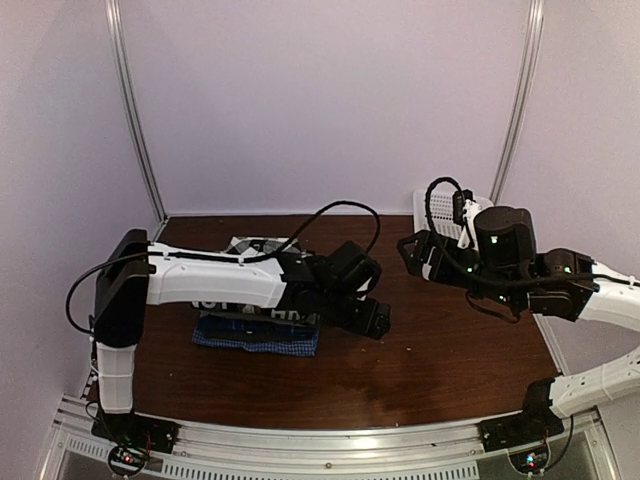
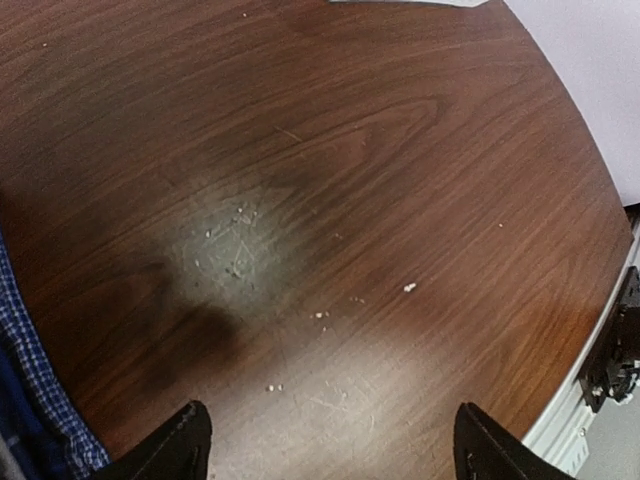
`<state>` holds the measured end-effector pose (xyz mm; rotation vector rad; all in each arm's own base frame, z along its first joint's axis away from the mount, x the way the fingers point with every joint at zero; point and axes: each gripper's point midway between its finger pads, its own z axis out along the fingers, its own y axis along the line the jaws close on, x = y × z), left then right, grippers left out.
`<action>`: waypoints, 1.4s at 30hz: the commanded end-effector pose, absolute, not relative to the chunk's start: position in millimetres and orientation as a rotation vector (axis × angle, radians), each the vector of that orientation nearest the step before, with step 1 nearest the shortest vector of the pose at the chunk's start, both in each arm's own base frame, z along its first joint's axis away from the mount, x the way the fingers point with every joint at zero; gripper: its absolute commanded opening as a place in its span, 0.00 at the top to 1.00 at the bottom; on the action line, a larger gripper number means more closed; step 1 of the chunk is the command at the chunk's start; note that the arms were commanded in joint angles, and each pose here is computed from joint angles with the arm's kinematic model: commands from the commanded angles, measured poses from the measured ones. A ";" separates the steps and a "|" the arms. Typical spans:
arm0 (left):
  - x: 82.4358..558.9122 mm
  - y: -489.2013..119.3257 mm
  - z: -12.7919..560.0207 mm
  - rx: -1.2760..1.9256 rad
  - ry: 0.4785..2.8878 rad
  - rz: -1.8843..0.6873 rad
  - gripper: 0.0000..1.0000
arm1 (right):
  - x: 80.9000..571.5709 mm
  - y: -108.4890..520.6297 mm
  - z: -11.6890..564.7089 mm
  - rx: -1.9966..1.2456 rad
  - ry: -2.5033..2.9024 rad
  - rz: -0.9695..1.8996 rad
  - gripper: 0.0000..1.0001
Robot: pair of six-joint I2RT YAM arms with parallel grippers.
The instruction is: Fold and stack the long sleeve shirts
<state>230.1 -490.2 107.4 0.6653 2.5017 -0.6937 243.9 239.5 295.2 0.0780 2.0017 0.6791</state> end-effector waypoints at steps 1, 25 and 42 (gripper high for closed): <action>251.8 -498.4 93.3 0.667 2.494 -0.606 0.14 | 243.6 229.2 289.4 0.103 2.012 0.643 0.00; 313.3 -427.4 12.1 0.498 2.657 -0.367 0.14 | 239.2 221.9 278.0 0.113 2.040 0.626 0.00; 342.3 -318.4 15.7 0.330 2.676 -0.232 0.14 | 239.1 227.6 266.5 0.103 2.060 0.636 0.00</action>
